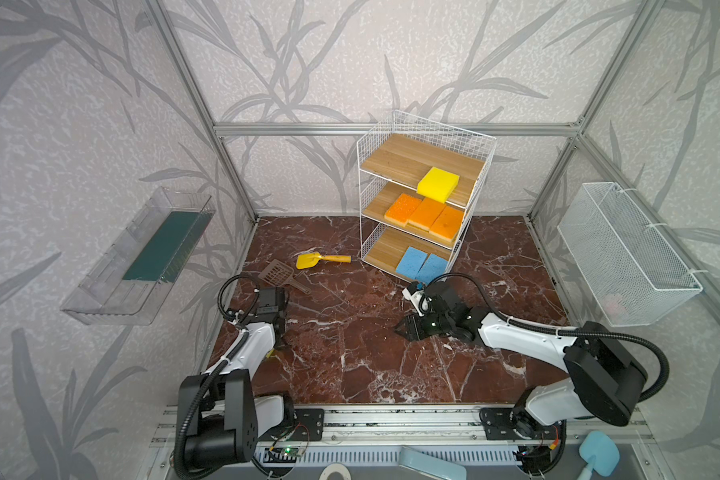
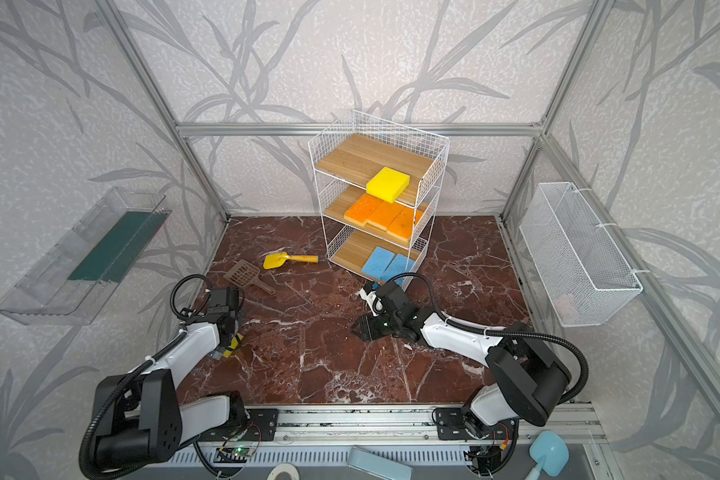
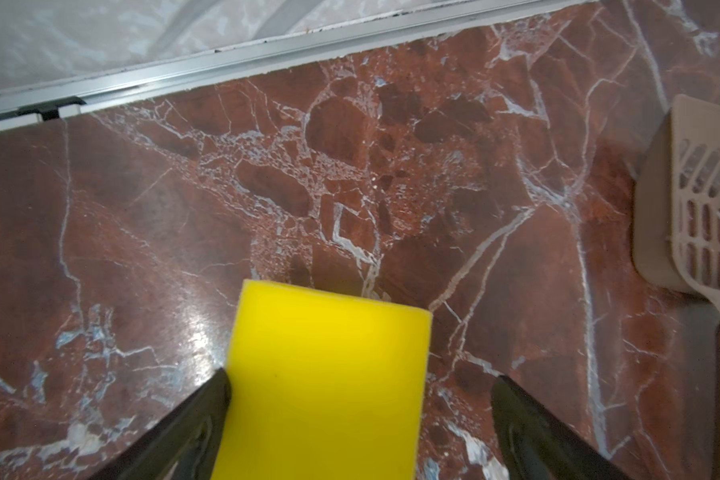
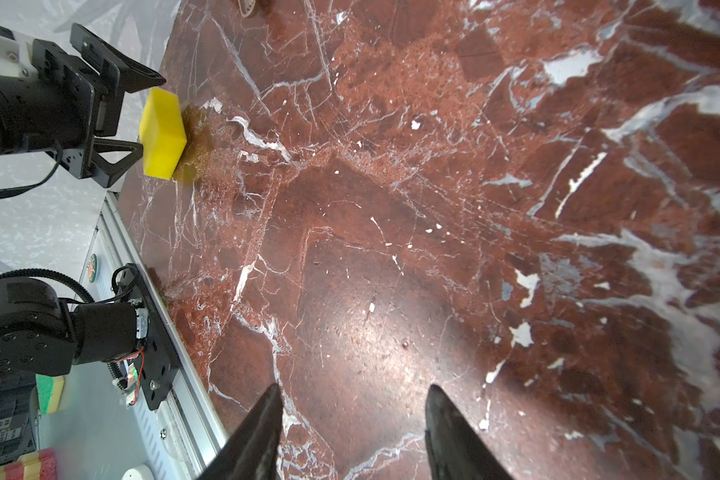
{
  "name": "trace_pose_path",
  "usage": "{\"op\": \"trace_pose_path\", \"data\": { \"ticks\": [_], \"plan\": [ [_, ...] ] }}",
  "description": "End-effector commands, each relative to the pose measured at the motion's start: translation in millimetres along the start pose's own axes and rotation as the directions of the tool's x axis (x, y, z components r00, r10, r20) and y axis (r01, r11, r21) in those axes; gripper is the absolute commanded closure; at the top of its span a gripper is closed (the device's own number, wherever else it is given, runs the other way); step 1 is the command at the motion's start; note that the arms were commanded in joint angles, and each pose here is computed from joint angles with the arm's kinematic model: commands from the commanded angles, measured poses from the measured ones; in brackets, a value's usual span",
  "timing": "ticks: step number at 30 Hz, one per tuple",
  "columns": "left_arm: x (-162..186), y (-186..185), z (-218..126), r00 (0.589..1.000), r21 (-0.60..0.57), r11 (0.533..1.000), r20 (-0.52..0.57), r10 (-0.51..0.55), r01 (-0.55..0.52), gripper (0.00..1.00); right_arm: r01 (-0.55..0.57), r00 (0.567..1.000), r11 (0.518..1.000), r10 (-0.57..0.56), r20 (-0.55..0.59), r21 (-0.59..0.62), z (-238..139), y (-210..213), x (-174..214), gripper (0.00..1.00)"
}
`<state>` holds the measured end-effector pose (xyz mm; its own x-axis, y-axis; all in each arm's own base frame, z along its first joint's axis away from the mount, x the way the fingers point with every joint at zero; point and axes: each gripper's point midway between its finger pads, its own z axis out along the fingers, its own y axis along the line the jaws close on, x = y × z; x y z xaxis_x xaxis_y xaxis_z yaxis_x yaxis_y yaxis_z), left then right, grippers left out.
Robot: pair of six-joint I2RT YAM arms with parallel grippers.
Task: Place and organize the cleaning sponges onto the shelf
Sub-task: 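Withdraw the left gripper and move it over the remaining bright yellow sponge, then grasp the remaining bright yellow sponge with the left gripper and lift it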
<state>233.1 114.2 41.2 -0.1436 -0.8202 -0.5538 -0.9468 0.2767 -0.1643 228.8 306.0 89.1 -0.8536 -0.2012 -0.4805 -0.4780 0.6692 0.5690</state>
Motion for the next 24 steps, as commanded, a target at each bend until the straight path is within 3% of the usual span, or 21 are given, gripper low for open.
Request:
{"op": "trace_pose_path", "data": {
  "ticks": [1,7,15,24],
  "plan": [
    [3,0,8,0.998,0.005,0.999,-0.037,-0.04,0.04,0.01,0.018,1.0,1.0,-0.018,0.006,-0.012,0,5,-6,0.46],
    [9,-7,22,0.993,0.023,0.998,-0.104,-0.063,0.065,0.03,0.015,1.0,1.0,-0.015,0.0,-0.007,2,3,-5,0.45],
    [17,-16,26,0.981,0.025,0.999,-0.191,-0.042,0.047,0.2,0.019,1.0,1.0,-0.019,0.0,0.0,2,2,-5,0.45],
    [25,-63,5,0.955,0.275,0.961,-0.28,0.099,-0.019,0.27,0.025,1.0,1.0,-0.025,0.008,0.018,0,0,-8,0.45]
  ]
}}
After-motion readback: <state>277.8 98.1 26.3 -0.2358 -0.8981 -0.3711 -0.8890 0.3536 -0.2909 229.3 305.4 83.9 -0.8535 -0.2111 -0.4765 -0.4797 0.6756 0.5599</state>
